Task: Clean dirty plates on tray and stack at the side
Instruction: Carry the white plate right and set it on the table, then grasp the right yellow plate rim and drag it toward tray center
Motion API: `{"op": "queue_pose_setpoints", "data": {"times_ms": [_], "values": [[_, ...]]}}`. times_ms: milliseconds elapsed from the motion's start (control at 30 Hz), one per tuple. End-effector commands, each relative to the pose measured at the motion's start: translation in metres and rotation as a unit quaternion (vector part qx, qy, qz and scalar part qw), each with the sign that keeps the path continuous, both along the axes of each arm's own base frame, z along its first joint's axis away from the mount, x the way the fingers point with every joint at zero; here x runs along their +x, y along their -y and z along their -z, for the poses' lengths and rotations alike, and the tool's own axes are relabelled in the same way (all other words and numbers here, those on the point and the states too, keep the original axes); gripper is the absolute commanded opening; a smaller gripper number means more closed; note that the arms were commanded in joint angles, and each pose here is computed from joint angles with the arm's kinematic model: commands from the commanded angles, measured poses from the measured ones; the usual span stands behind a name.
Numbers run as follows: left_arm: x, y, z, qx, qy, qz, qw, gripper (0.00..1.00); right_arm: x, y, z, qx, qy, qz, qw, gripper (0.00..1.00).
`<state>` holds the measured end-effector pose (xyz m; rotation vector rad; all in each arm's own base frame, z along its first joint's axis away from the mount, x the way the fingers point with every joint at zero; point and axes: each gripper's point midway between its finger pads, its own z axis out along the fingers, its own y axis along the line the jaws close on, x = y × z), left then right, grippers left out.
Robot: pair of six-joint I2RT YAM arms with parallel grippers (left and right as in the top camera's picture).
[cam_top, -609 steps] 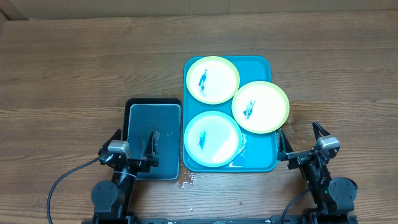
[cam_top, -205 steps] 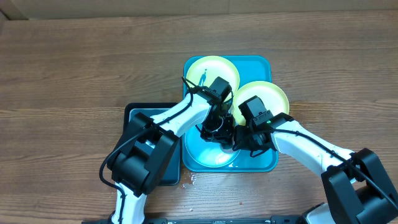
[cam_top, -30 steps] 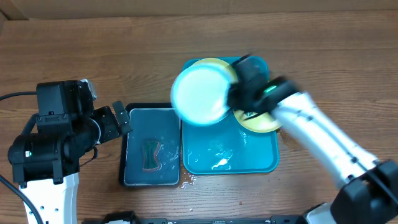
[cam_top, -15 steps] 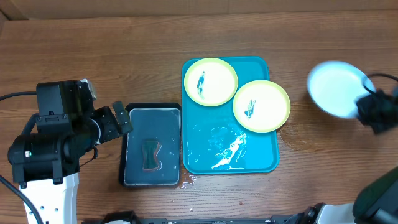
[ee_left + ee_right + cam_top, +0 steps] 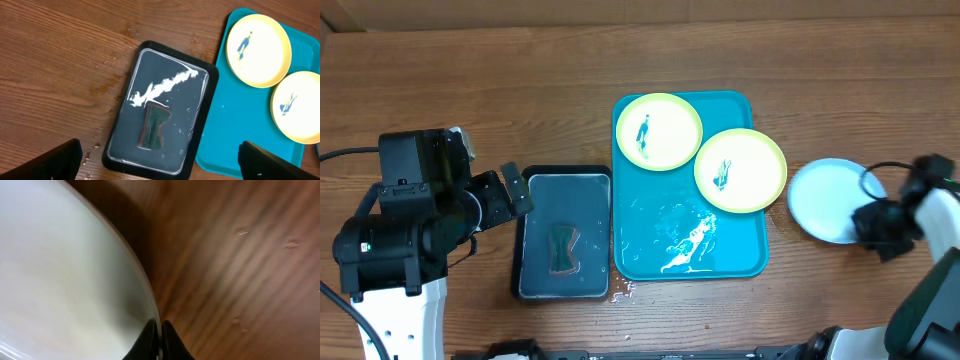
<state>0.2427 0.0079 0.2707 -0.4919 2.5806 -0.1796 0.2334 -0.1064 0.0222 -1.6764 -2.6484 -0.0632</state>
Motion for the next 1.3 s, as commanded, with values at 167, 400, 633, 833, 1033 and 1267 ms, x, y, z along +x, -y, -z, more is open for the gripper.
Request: {"op": "queue_pose_setpoints", "data": {"times_ms": [167,400,633,833,1033,1267], "values": [[0.002,-0.002,-0.005,0.01,0.008,0.006,1.0,1.0,0.031,-0.016,-0.04,-0.023,0.042,-0.058,0.997,0.45],[0.002,-0.002,-0.005,0.01,0.008,0.006,1.0,1.0,0.093,-0.089,-0.109,0.054,0.239,-0.314,0.917,0.54],[0.002,-0.002,-0.005,0.01,0.008,0.006,1.0,1.0,0.122,-0.113,-0.077,-0.001,0.226,-0.373,0.9,0.56],[0.002,-0.002,-0.005,0.01,0.008,0.006,1.0,1.0,0.126,-0.121,-0.03,0.013,0.182,-0.386,0.905,0.53],[0.002,-0.002,-0.005,0.01,0.008,0.006,1.0,1.0,0.114,-0.123,-0.011,0.038,0.146,-0.383,0.912,0.04],[0.002,-0.002,-0.005,0.01,0.008,0.006,1.0,1.0,0.106,-0.128,-0.054,0.043,0.167,-0.36,0.917,0.04]]}}
